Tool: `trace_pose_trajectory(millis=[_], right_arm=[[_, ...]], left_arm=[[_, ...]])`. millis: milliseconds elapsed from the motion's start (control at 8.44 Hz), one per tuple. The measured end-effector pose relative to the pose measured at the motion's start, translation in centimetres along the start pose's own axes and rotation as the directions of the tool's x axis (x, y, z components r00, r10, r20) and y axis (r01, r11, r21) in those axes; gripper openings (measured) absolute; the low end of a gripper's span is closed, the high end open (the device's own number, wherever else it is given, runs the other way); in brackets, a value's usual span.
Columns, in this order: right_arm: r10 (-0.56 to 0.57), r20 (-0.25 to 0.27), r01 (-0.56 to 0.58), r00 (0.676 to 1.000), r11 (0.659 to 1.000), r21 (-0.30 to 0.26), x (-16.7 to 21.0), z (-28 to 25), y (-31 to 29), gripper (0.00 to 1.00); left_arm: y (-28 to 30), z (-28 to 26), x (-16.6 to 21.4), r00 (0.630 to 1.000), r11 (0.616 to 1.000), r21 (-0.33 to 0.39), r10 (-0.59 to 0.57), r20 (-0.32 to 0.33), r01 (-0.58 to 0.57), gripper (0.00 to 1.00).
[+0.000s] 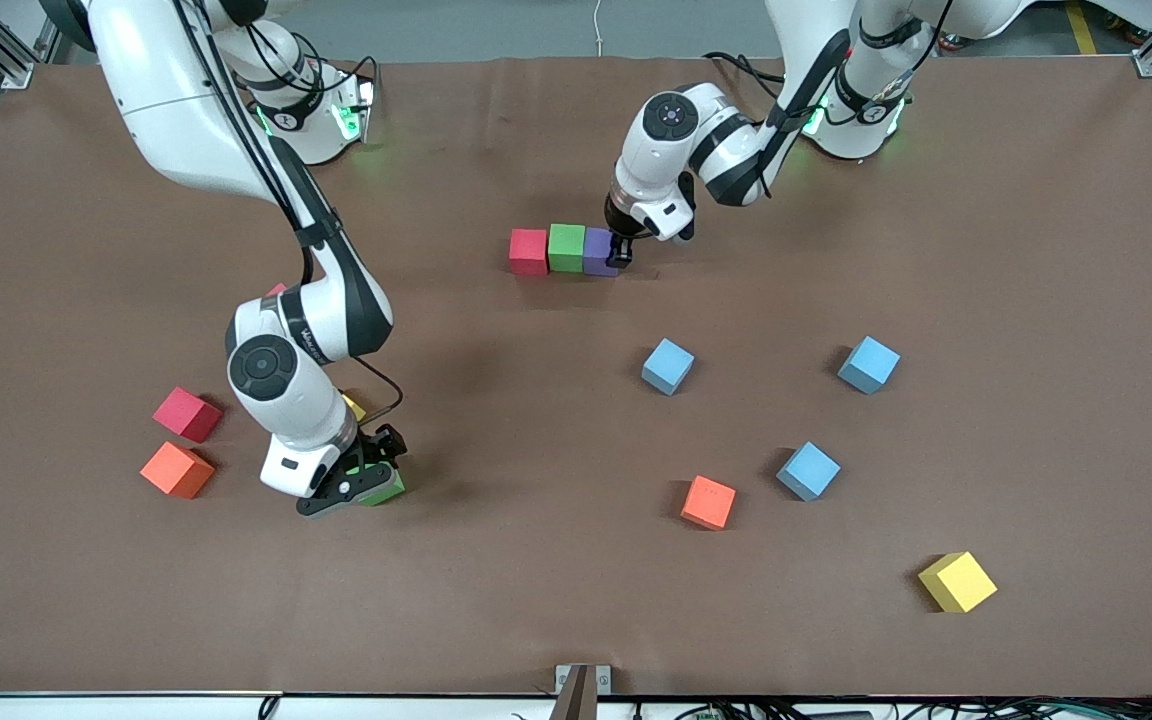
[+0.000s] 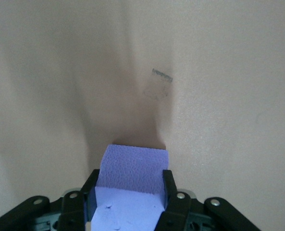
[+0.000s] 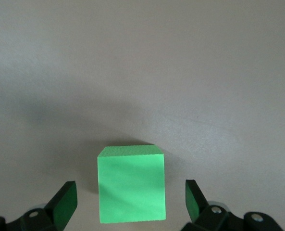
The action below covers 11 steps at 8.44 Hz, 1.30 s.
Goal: Arrange 11 blocks into digit 3
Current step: 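Reach and grasp the green cube near the yellow cube with the right gripper, then lift the green cube with the right gripper while the left gripper reaches blue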
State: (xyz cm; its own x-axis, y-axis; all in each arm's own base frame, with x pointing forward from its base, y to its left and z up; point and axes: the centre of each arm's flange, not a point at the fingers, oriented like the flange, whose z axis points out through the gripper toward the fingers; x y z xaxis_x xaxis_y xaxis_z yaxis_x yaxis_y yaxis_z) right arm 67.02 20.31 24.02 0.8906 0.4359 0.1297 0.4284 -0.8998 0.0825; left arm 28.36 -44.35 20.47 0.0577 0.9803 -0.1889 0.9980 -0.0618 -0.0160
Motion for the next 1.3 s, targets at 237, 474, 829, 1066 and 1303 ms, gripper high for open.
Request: trace_pose_trajectory(millis=[237, 474, 829, 1066, 1303], right_arm=[[-0.003, 0.024, 0.003, 1.000, 1.000, 0.003, -0.5, 1.7, -0.2, 1.00], [-0.004, 0.037, 0.004, 0.999, 1.000, 0.004, -0.7, 2.6, -0.3, 1.00], [-0.006, 0.053, 0.006, 0.999, 1.000, 0.006, -1.1, 3.9, -0.4, 0.94], [-0.004, 0.051, 0.004, 0.999, 1.000, 0.006, -1.0, 3.8, -0.4, 0.62], [-0.002, 0.050, 0.001, 0.999, 1.000, 0.007, -1.0, 3.8, -0.4, 0.60]], left_arm=[[0.0, 0.1, 0.0, 1.000, 1.000, 0.002, 0.000, -0.001, 0.000, 0.56], [-0.1, 0.2, 0.0, 1.000, 1.000, 0.004, 0.000, -0.002, 0.000, 0.73], [-0.1, 0.2, -0.2, 1.000, 1.000, 0.003, 0.002, 0.001, -0.002, 1.00], [-0.2, -0.7, -1.2, 1.000, 1.000, -0.007, 0.017, 0.015, -0.016, 1.00], [-0.1, -4.0, -2.2, 0.999, 0.999, -0.029, 0.034, 0.013, -0.033, 1.00]])
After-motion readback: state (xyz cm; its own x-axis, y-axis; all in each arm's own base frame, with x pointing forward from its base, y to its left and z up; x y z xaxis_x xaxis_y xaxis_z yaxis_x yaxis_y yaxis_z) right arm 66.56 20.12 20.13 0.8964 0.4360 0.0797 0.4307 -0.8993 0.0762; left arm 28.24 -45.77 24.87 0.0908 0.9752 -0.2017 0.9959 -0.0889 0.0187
